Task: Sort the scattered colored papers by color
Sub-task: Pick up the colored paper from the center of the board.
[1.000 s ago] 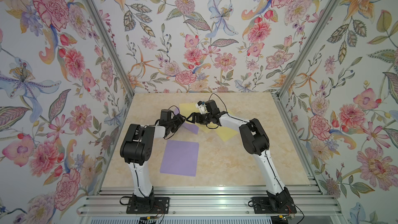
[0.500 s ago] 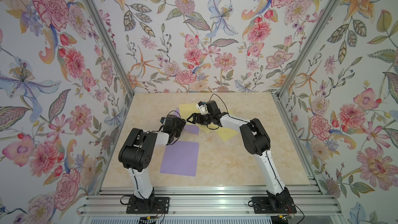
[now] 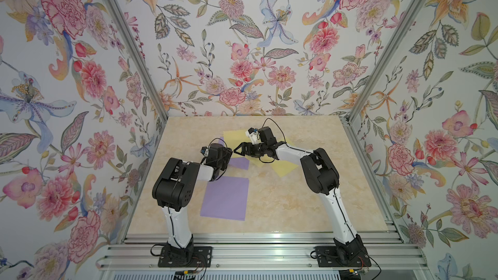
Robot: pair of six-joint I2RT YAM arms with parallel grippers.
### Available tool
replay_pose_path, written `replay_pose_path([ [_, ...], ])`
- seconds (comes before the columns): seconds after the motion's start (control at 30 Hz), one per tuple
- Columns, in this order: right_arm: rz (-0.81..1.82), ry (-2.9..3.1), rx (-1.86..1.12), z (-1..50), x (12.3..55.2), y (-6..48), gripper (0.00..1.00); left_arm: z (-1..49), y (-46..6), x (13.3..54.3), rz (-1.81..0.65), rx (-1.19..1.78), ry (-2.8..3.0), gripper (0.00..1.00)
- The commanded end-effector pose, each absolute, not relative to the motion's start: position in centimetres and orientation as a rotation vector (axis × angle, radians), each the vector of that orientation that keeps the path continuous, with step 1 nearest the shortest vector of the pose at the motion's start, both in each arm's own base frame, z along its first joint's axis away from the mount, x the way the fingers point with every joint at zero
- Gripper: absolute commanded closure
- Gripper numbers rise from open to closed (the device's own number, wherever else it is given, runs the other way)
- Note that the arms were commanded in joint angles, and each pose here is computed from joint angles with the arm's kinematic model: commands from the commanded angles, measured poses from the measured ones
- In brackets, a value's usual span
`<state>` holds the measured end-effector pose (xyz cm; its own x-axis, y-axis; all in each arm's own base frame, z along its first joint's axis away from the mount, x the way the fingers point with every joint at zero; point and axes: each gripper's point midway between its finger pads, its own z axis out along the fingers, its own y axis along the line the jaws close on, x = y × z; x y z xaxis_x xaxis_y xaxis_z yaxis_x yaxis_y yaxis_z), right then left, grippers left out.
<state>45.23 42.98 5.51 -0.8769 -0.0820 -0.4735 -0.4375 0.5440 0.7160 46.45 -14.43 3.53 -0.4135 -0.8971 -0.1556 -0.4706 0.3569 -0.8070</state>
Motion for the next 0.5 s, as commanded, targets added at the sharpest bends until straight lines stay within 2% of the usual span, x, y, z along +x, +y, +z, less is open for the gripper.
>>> replay_pose_path([
  [0.0,1.257,2.513,-0.387,3.7,43.3,42.2,0.00,-3.3,-13.1,42.0,-0.714,-1.282,2.227,0.49],
  [0.07,1.261,2.513,-0.386,3.7,43.4,42.2,0.00,-3.5,-12.6,40.9,-0.691,-1.286,2.237,0.54],
  [0.27,1.262,2.509,-0.385,3.9,43.5,42.3,0.00,-2.8,-12.1,40.0,-0.686,-1.281,2.224,0.56],
  [0.47,1.258,2.511,-0.384,3.8,43.4,42.3,0.00,-2.3,-10.9,38.6,-0.665,-1.278,2.220,0.64],
])
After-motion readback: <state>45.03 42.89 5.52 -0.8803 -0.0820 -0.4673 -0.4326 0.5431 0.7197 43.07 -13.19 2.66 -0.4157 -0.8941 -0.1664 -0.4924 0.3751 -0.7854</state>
